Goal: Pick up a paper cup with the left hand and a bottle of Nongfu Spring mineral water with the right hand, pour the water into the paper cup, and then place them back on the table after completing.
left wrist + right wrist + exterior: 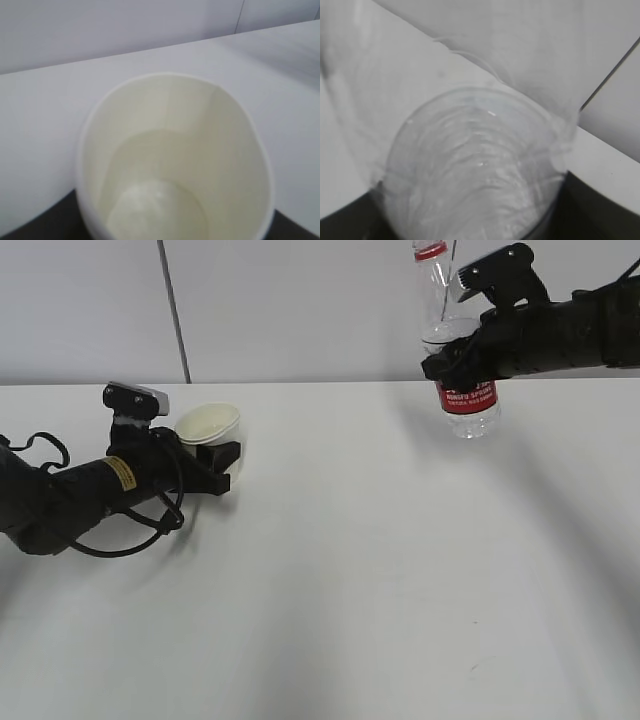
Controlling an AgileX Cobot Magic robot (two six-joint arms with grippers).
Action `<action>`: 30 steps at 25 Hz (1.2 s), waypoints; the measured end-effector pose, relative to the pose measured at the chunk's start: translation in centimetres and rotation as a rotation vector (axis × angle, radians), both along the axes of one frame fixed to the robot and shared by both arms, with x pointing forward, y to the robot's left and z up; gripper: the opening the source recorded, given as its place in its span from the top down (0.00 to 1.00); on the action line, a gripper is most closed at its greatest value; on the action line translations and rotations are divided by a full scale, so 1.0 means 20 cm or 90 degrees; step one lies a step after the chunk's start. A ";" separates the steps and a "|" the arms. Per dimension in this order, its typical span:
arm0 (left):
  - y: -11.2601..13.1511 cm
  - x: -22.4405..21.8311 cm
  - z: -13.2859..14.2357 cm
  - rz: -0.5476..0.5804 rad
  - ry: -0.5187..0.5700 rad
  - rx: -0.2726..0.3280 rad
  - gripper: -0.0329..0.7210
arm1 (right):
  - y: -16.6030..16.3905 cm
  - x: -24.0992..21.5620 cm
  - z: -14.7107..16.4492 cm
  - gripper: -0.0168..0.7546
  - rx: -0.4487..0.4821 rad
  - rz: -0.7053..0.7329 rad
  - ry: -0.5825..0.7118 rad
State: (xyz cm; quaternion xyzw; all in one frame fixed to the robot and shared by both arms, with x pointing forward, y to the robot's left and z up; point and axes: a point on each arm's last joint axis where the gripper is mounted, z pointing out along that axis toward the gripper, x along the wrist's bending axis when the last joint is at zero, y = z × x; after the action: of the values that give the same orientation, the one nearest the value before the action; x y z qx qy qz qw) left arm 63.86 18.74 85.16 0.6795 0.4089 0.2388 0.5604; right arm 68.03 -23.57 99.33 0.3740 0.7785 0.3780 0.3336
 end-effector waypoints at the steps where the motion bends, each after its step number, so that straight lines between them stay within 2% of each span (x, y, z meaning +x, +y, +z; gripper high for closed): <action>1: 0.00 0.00 0.00 0.000 0.000 0.000 0.44 | 0.00 0.00 0.00 0.39 0.000 0.000 0.000; 6: 0.00 0.00 0.00 0.000 -0.004 -0.003 0.40 | 0.00 0.00 0.00 0.39 0.000 0.000 0.000; 13: 0.01 0.01 0.01 0.025 -0.014 -0.027 0.18 | 0.00 0.00 0.00 0.39 0.000 0.000 0.000; 20: 0.02 -0.04 0.00 0.027 0.002 -0.025 0.16 | 0.00 0.00 0.00 0.39 0.000 0.000 0.000; 30: 0.04 -0.18 0.07 0.024 0.012 -0.032 0.17 | 0.00 0.00 0.00 0.39 0.018 -0.010 0.001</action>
State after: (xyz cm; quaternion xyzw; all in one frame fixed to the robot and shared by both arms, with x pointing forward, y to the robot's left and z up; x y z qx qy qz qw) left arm 60.30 19.60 86.53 0.6595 0.4328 0.2326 0.5689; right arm 68.08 -23.56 99.41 0.3849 0.7703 0.3859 0.3310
